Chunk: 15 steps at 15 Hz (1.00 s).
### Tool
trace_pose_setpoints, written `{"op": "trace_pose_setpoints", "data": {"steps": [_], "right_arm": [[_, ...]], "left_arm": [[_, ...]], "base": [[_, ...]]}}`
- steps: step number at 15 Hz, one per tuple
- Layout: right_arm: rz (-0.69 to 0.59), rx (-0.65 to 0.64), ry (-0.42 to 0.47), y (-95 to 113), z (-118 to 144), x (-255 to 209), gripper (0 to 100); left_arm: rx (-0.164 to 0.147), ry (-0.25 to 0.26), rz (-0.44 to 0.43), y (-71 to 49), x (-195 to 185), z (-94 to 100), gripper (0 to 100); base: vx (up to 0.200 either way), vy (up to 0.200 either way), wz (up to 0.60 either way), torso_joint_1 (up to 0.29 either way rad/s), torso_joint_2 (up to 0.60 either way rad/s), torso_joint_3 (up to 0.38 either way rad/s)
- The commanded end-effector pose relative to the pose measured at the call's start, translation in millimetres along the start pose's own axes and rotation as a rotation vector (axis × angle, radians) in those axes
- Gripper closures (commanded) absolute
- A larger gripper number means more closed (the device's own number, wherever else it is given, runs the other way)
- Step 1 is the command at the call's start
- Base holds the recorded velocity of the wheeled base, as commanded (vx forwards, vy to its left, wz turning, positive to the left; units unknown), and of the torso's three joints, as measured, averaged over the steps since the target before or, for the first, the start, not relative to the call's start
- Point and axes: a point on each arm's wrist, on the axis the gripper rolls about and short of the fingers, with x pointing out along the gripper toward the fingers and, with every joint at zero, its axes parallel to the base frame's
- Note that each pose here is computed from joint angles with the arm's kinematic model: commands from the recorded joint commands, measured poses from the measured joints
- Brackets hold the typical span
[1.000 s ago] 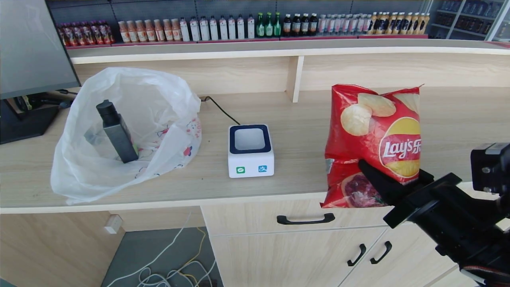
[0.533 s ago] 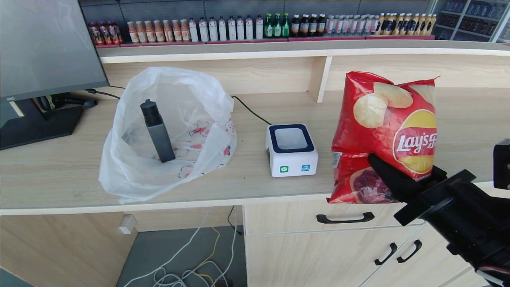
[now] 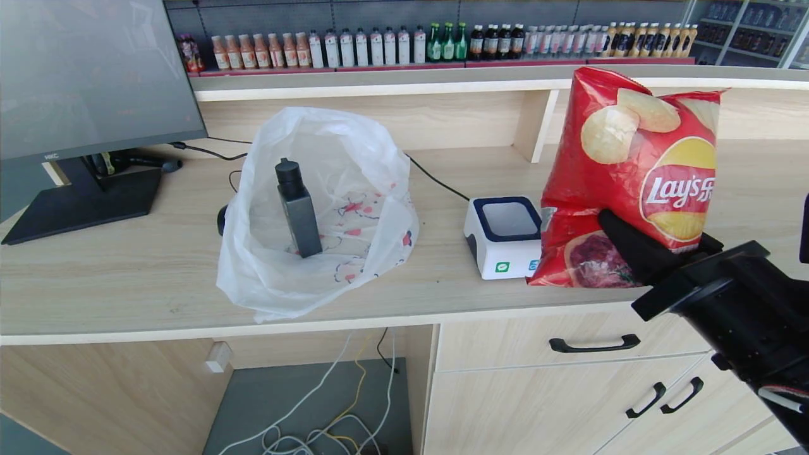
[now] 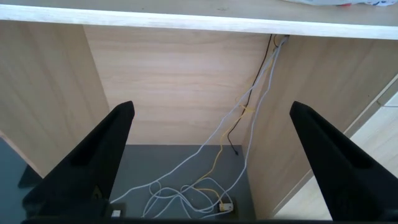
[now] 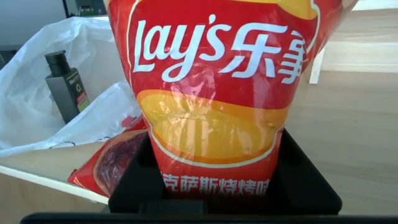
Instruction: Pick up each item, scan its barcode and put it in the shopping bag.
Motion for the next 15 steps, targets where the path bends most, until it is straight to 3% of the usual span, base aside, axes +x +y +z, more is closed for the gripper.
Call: {"op": "trace_pose_setpoints", "data": {"steps": [1, 4, 15], "right_arm": [[-0.008, -0.005, -0.012, 0.5, -0.2, 10.8, 100], [-0.035, -0.046, -0.035, -1.5, -1.0, 30.3, 100], [-0.047, -0.116, 0.069, 1.0, -32.0, 42.0, 100]], "left_arm": [[0.000, 0.000, 0.000, 0.0, 0.0, 0.0, 0], [0.000, 0.000, 0.000, 0.0, 0.0, 0.0, 0], [0.000, 0.000, 0.000, 0.0, 0.0, 0.0, 0]], "base": [[0.000, 0.000, 0.00, 0.000, 0.00, 0.000], [0.000, 0.000, 0.00, 0.000, 0.00, 0.000], [0.000, 0.000, 0.00, 0.000, 0.00, 0.000]]}}
